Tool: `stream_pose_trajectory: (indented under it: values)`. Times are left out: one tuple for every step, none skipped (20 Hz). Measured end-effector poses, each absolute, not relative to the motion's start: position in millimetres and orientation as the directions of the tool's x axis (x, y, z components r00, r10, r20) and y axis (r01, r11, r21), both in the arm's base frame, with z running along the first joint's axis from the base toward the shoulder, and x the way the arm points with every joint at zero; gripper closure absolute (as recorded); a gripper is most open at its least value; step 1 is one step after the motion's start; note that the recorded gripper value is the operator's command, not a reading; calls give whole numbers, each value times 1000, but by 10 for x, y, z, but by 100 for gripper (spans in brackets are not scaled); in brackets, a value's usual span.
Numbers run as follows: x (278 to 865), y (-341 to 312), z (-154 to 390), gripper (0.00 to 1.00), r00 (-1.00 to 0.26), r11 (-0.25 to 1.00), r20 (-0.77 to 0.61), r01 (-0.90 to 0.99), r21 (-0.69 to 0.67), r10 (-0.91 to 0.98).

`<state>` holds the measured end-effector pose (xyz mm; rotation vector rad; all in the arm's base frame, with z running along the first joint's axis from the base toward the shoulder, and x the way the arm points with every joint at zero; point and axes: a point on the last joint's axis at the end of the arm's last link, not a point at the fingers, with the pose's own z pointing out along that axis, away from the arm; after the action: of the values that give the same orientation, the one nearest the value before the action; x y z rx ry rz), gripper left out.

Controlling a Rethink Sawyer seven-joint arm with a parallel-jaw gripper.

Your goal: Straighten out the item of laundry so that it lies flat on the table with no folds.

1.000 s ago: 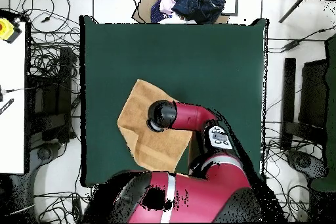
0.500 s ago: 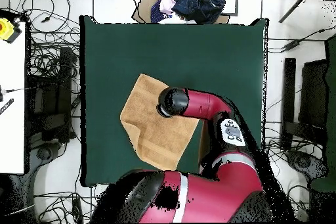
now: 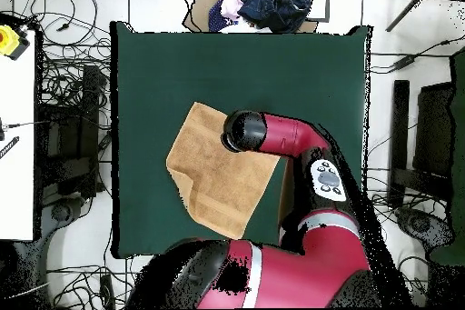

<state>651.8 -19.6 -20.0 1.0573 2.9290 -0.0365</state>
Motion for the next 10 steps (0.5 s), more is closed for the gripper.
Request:
stream_pose_trajectory:
  values:
    - [6531,-199,-176,100,-769,769,-38,639,-11,638]
    - [6541,-201,-160,100,-769,769,-41,639,-10,638]
    - [6558,-203,-129,100,-769,770,-46,638,-8,637]
    - [6567,-203,-114,100,-769,770,-48,638,-7,637]
    - [6577,-204,-97,100,-769,770,-51,638,-5,637]
    - [6582,-206,-88,100,-769,770,-52,638,-5,637]
    - [6590,-209,-72,100,-769,770,-55,638,-4,637]
    - [6598,-211,-57,100,-769,770,-57,638,-3,637]
    - [6618,-216,-21,100,-769,770,-63,638,0,636]
    - [6626,-219,-3,100,-769,770,-66,638,1,636]
